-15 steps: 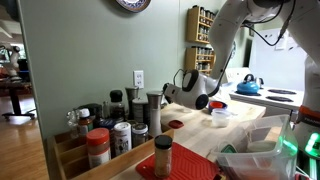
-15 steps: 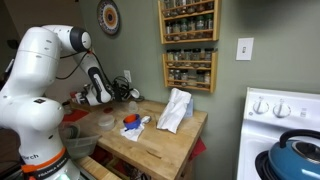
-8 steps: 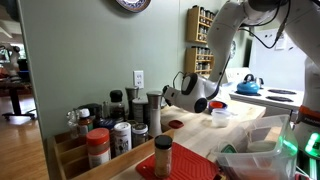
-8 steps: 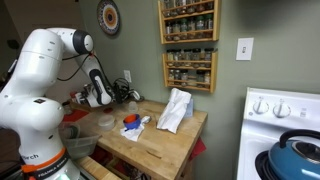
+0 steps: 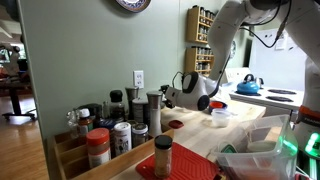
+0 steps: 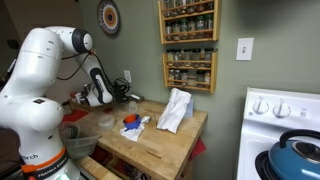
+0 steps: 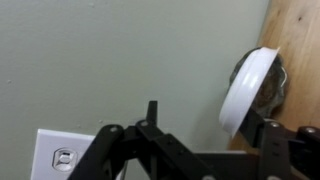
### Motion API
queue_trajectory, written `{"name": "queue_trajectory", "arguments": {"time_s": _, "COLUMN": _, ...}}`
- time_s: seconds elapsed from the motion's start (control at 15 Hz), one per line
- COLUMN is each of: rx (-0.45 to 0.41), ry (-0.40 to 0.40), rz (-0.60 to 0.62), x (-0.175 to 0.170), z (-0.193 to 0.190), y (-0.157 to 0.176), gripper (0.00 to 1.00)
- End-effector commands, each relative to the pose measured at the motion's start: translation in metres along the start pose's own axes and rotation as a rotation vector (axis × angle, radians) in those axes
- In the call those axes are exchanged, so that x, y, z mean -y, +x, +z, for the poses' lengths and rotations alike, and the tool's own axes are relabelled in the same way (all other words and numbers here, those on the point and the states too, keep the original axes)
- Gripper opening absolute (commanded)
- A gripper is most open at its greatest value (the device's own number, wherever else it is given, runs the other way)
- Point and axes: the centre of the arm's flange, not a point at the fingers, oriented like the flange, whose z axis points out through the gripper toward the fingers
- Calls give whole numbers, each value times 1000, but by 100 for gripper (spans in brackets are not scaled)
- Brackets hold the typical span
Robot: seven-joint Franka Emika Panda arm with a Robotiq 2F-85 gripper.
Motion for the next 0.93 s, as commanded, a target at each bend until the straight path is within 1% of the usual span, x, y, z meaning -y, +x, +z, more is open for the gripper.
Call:
{"name": "queue_trajectory", "arguments": {"time_s": 0.0, "rx": -59, "ry": 93, "rz": -31, "x": -15, "z": -11, "y": -14, "gripper": 100}}
{"name": "queue_trajectory", "arguments": {"time_s": 0.07, "rx": -59, "ry": 119, "rz": -31, "x": -20, "z": -11, "y": -15, "gripper": 100}}
{"name": "queue_trajectory", "arguments": {"time_s": 0.2, "rx": -59, "ry": 178, "rz": 5, "x": -36, "z": -12, "y": -18, "gripper": 100}}
{"name": "queue_trajectory", "arguments": {"time_s": 0.33, "rx": -70, "ry": 253, "rz": 48, "x": -55, "z": -14, "y": -21, "gripper": 100}}
{"name": "queue_trajectory", "arguments": {"time_s": 0.47, "rx": -62, "ry": 359, "rz": 99, "x": -72, "z": -15, "y": -23, "gripper": 100}}
{"name": "queue_trajectory", "arguments": {"time_s": 0.67, "rx": -11, "ry": 509, "rz": 105, "x": -85, "z": -16, "y": -25, "gripper": 100}}
{"name": "queue_trajectory", "arguments": {"time_s": 0.73, "rx": 47, "ry": 518, "rz": 98, "x": -87, "z": -14, "y": -25, "gripper": 100}}
{"name": "queue_trajectory", "arguments": {"time_s": 0.8, "rx": -12, "ry": 458, "rz": 117, "x": -77, "z": -11, "y": -23, "gripper": 100}}
{"name": "queue_trajectory", "arguments": {"time_s": 0.87, "rx": 9, "ry": 483, "rz": 112, "x": -79, "z": -11, "y": -25, "gripper": 100}}
